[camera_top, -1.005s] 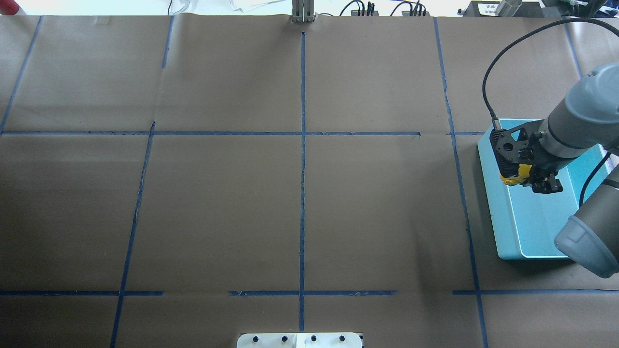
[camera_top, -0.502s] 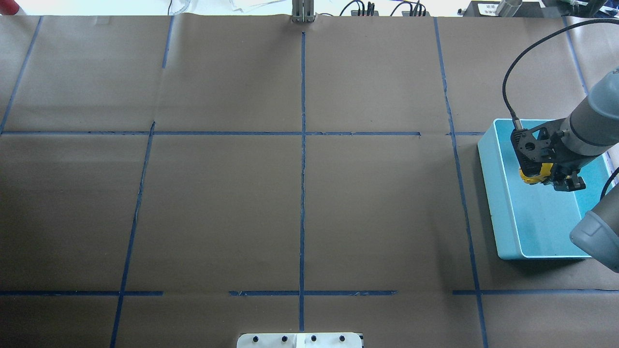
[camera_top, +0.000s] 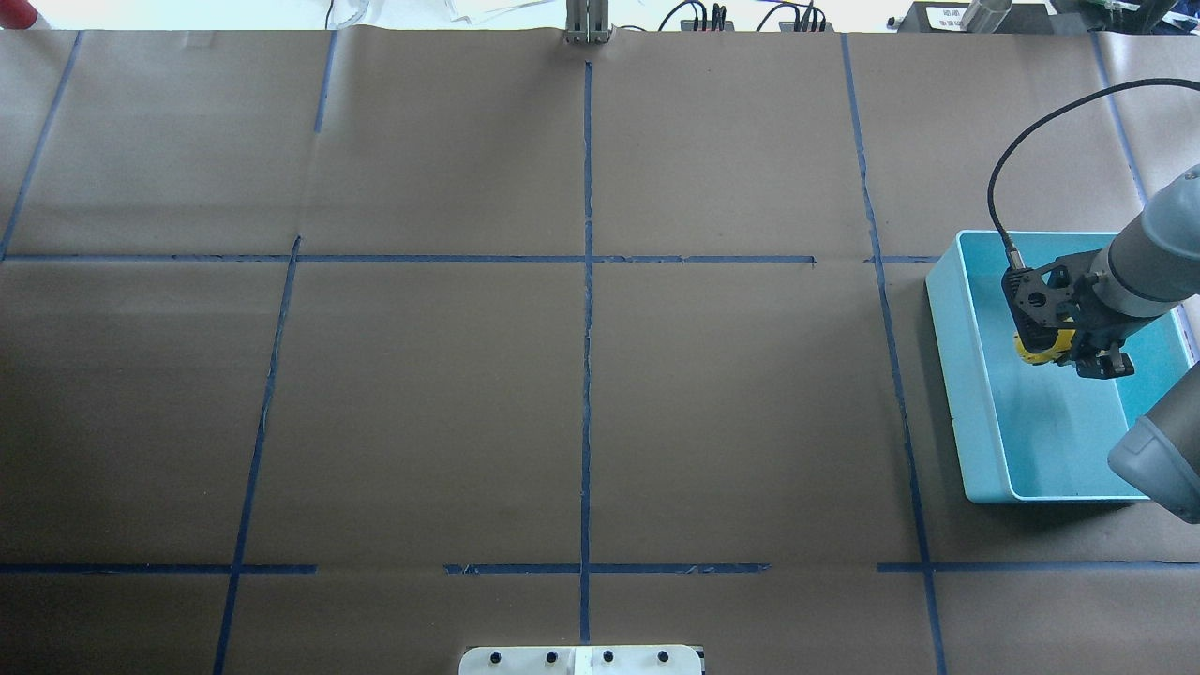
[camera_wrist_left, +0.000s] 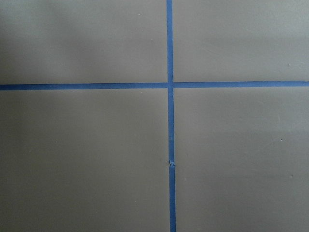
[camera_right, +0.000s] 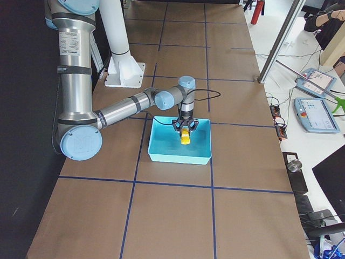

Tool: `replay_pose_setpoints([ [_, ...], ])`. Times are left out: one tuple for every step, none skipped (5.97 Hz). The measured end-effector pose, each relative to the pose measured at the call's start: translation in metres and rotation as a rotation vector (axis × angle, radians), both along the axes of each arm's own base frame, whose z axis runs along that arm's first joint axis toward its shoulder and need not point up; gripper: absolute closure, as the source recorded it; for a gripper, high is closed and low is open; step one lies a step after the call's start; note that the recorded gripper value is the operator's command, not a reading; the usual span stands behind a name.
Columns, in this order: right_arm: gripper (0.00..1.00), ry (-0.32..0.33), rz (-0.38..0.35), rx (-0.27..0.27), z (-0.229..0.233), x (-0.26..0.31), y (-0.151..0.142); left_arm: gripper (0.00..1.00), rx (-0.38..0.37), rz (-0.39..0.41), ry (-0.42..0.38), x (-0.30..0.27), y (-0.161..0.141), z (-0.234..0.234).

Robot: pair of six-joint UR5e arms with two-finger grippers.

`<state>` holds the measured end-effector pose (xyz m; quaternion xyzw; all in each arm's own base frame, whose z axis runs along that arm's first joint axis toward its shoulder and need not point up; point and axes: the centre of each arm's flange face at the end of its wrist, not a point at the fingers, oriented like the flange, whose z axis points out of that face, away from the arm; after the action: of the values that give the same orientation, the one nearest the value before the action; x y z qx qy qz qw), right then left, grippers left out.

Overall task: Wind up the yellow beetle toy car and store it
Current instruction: 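Lift the car with the right gripper and carry it over the bin, then lower the car into the bin and open the right gripper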

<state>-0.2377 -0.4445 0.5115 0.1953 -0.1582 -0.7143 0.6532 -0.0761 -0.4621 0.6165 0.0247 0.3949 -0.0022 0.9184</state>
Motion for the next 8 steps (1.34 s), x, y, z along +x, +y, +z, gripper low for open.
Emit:
replay_pose_setpoints([
  [0.69,-0.002,-0.003,-0.012,0.0101,-0.0031,-0.0017,0.00,-0.003,0.000,0.001,0.0000,0.0000,0.0013],
  [0.59,-0.005,-0.007,-0.027,0.0171,-0.0057,-0.0029,0.00,-0.004,0.000,0.002,0.0001,0.0002,0.0021],
  [0.40,-0.008,-0.010,-0.033,0.0197,-0.0080,-0.0038,0.00,-0.005,0.000,0.002,0.0002,0.0001,0.0022],
  [0.30,-0.013,-0.012,-0.037,0.0200,-0.0088,-0.0038,0.00,-0.006,0.000,0.003,0.0002,0.0001,0.0023],
  [0.23,-0.020,-0.013,-0.042,0.0192,-0.0089,-0.0035,0.00,-0.006,0.000,0.003,0.0002,0.0001,0.0020],
  [0.00,-0.029,-0.016,-0.048,0.0183,-0.0089,-0.0024,0.00,-0.005,0.000,0.003,0.0002,0.0001,0.0016],
  [0.00,-0.042,-0.017,-0.056,0.0164,-0.0079,-0.0017,0.00,0.001,0.000,0.002,0.0002,-0.0001,-0.0014],
  [0.00,-0.072,-0.008,-0.072,0.0113,-0.0013,-0.0057,0.00,0.009,-0.002,0.002,0.0002,-0.0005,-0.0058],
])
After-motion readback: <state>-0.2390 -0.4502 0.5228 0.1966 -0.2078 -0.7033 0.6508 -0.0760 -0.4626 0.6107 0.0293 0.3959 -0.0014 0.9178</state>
